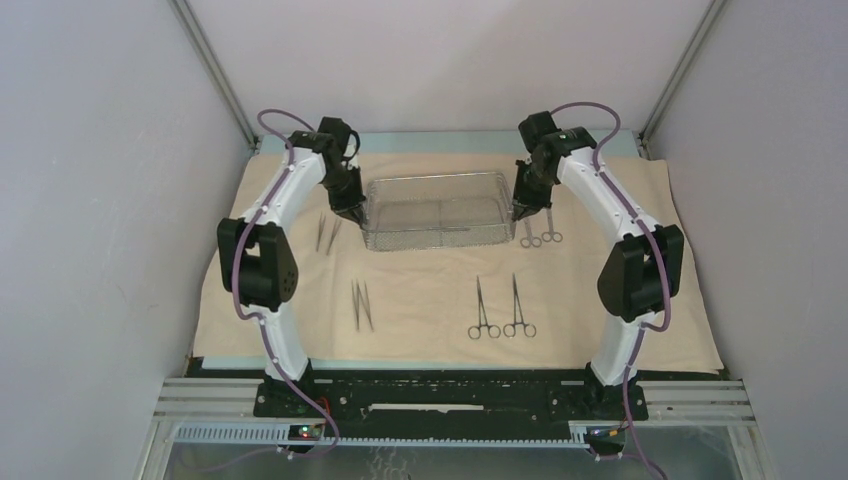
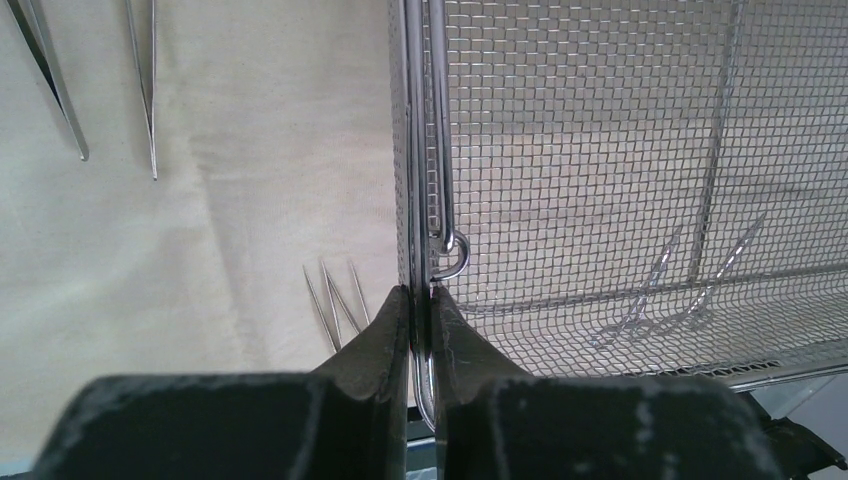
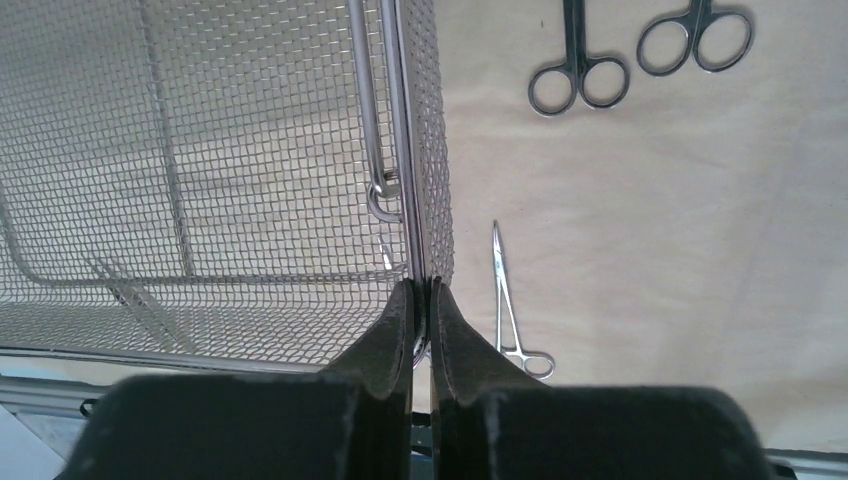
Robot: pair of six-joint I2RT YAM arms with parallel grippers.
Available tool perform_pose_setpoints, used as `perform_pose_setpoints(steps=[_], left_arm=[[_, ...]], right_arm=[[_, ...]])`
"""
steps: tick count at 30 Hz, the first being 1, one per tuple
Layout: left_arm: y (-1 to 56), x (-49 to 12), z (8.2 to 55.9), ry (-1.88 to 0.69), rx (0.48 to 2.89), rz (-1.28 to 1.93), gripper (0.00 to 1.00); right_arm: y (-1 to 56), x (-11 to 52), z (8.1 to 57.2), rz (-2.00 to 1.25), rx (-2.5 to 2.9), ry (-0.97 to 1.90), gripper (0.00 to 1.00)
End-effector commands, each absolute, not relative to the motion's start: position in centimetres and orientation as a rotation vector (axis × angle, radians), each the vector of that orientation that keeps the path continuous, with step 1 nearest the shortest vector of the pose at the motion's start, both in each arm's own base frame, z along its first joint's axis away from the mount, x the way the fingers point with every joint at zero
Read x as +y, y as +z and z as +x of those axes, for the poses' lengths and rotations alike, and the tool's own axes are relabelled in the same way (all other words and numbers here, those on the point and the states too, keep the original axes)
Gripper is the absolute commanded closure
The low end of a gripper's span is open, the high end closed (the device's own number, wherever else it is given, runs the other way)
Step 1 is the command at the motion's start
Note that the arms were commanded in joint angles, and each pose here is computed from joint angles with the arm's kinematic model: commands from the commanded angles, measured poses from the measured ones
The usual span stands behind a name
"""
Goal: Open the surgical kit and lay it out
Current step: Adjust the medical item in the container.
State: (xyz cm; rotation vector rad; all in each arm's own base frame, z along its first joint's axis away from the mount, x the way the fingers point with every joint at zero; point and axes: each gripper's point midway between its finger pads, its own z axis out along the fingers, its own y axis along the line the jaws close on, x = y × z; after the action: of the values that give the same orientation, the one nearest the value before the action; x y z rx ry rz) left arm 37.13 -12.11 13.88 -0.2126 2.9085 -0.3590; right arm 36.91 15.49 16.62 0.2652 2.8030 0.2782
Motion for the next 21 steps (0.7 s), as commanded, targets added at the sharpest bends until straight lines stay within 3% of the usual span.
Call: perform_pose_setpoints(steps=[1, 6, 14, 21], left_arm=[[16.0, -14.3, 37.6, -0.510, 2.873, -0.175, 1.00], [13.2, -12.8, 37.5, -0.360, 2.878, -0.173, 1.00], [8.2, -11.3, 37.6, -0.192, 2.880, -0.195, 1.00], [7.0, -10.8, 37.5, -0.149, 2.894, -0.194, 0.97]], right_arm=[[18.4, 18.2, 37.0, 0.267, 2.768, 0.453, 1.00], [15.2, 18.0, 36.3, 0.244, 2.774, 0.406, 1.00], [10.3, 17.7, 36.5, 0.236, 2.750, 0.361, 0.85], [10.8, 17.4, 36.5, 0.208, 2.723, 0.292, 0.58]])
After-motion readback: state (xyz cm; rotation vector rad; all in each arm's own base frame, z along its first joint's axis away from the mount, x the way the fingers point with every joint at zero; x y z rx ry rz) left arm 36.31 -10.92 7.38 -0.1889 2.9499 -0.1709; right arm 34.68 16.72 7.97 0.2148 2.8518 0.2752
